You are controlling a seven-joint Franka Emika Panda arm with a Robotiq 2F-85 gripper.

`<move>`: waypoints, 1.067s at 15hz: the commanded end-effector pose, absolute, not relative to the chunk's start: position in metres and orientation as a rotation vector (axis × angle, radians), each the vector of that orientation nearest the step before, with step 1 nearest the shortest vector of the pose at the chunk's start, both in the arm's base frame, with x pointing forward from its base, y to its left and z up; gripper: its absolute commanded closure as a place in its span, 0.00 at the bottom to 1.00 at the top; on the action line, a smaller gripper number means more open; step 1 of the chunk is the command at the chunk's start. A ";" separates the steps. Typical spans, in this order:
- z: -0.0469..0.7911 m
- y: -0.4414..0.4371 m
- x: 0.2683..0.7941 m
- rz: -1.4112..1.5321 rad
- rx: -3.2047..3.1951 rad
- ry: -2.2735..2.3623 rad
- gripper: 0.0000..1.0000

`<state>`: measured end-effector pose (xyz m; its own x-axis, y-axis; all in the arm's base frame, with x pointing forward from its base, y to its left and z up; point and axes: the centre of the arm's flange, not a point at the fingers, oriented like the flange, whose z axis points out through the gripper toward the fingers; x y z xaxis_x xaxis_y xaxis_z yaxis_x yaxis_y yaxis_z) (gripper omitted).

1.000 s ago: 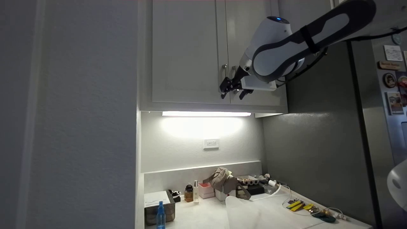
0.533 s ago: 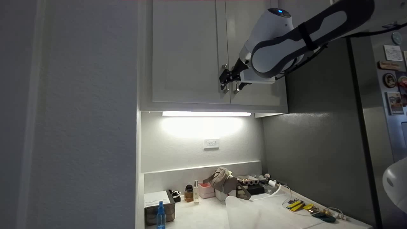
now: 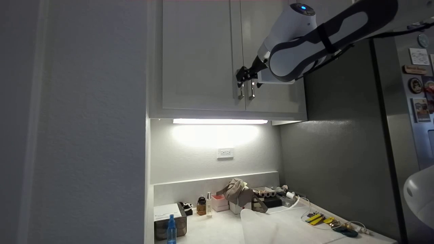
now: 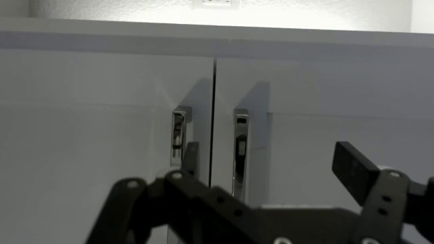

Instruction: Open the left and right cabinet doors, then close the right and left cabinet doors

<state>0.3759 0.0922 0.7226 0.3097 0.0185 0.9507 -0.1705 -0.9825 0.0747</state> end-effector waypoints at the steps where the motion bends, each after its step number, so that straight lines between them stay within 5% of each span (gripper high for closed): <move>1: 0.732 0.093 0.380 1.803 2.336 -0.132 0.00; 16: 0.722 0.089 0.429 1.863 2.224 -0.082 0.00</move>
